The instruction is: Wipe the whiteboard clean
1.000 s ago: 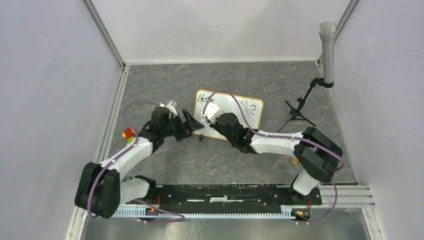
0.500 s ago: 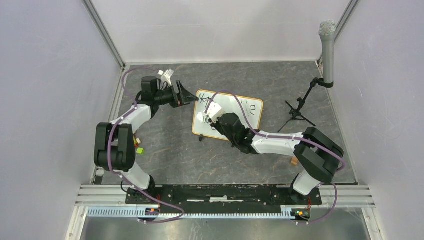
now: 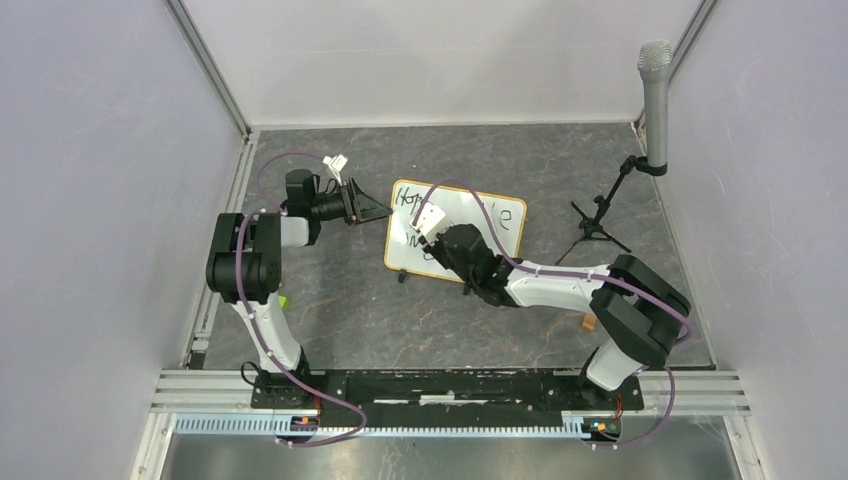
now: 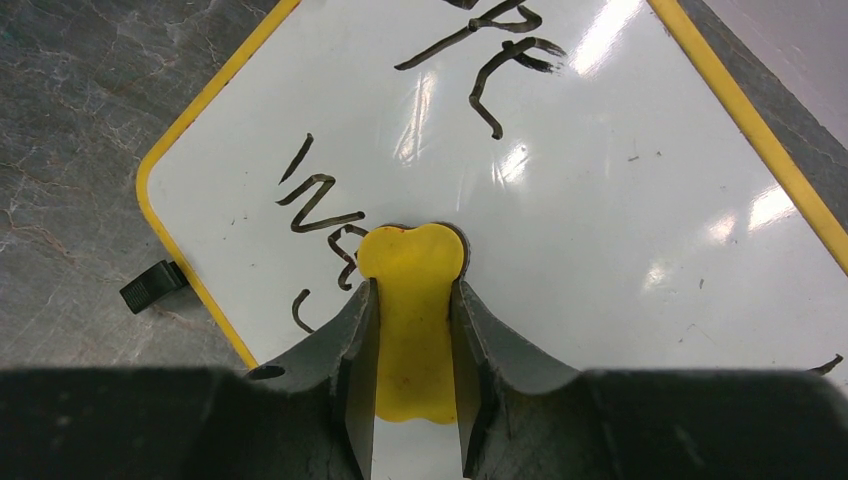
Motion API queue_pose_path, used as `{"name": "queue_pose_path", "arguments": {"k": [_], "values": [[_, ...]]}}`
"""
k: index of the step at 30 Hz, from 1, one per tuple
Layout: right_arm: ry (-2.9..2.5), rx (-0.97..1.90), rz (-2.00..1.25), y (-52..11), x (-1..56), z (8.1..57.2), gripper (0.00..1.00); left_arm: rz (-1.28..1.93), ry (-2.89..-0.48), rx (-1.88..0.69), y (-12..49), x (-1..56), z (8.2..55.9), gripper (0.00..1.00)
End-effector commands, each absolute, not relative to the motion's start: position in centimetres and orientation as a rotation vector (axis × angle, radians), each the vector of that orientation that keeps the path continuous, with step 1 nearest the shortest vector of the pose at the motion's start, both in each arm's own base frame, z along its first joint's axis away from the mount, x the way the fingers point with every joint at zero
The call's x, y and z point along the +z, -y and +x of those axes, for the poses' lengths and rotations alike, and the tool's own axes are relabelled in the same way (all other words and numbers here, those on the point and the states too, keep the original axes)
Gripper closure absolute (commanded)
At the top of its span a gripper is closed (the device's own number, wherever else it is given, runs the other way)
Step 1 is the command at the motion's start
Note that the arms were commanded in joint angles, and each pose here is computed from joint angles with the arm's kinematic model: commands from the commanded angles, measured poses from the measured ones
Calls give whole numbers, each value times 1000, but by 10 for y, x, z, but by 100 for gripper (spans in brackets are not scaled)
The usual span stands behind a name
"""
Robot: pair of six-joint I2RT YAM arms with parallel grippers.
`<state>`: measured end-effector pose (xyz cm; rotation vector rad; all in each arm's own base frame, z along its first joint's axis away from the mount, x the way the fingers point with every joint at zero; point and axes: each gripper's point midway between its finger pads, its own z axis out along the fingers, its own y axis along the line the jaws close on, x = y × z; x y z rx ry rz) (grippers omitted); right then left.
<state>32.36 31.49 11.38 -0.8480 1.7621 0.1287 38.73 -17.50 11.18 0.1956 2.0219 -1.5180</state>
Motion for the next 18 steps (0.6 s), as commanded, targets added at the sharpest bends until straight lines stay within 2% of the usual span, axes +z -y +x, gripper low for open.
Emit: {"name": "queue_pose_path", "arguments": {"k": [1, 14, 18], "values": [[-1734, 110, -829, -321, 129, 338, 67, 316, -1893, -1549, 184, 133, 387, 40], [-1745, 99, -837, -342, 129, 343, 66, 300, -1818, -1619, 190, 127, 386, 54], [-1748, 91, -837, -347, 130, 346, 66, 312, -1786, -1621, 191, 132, 385, 55]]}}
